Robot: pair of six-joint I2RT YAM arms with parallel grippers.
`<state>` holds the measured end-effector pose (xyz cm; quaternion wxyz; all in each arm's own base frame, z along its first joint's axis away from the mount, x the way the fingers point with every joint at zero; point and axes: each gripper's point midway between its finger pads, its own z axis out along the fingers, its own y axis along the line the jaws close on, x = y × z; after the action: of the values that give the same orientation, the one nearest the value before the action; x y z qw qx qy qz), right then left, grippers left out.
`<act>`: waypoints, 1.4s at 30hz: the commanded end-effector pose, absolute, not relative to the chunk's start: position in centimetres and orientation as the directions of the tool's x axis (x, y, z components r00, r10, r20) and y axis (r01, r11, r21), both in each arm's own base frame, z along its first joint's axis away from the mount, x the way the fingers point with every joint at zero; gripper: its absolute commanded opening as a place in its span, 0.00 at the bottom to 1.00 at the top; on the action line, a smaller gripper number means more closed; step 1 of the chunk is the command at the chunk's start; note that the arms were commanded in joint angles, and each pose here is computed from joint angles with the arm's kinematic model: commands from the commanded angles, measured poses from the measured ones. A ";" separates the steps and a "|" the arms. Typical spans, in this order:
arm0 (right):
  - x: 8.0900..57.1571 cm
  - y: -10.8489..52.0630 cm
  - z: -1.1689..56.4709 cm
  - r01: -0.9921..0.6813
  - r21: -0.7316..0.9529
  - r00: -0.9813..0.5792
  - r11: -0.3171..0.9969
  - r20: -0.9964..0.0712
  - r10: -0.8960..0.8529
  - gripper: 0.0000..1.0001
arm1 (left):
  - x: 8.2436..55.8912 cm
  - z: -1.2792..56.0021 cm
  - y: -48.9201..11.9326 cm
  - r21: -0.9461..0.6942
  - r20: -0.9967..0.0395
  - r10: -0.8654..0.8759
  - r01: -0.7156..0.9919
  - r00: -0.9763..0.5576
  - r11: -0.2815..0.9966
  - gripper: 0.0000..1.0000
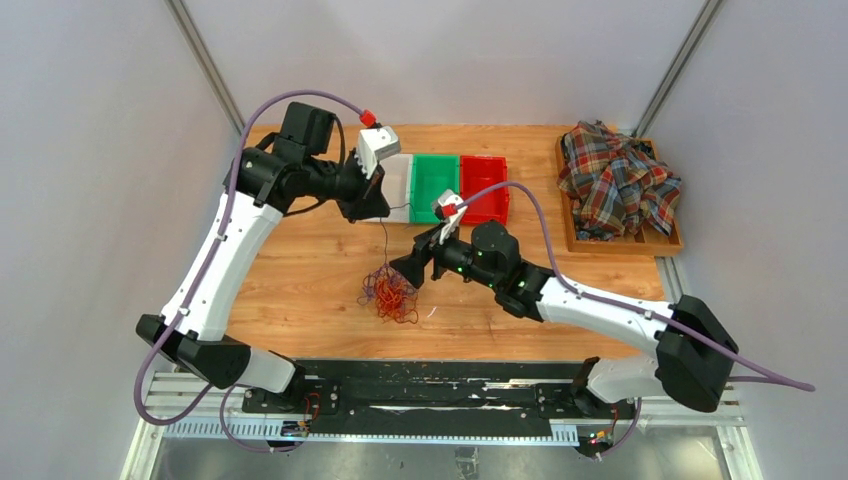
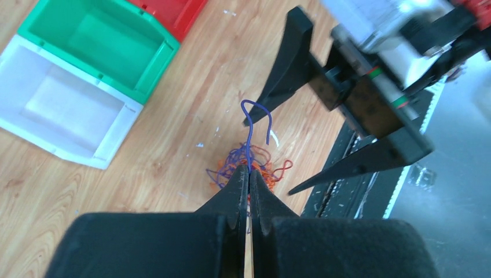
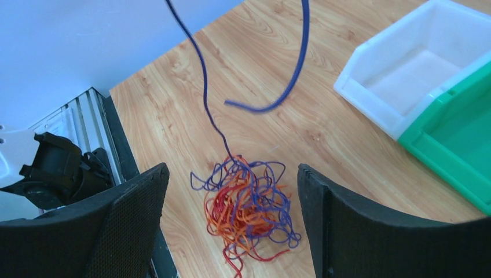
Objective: Untangle the cables
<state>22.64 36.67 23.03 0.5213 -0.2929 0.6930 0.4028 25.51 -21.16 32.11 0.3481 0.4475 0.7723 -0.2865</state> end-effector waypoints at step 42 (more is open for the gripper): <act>26.2 40.1 8.4 -0.621 0.497 -0.538 0.606 -0.833 0.132 0.64 | 26.1 66.2 -13.1 0.297 -0.896 0.102 0.413 0.432 0.861 0.00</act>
<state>25.73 40.93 9.12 0.4427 -0.1761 0.7699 0.4245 26.58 -16.05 59.72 0.7159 0.3104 0.6056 -0.1562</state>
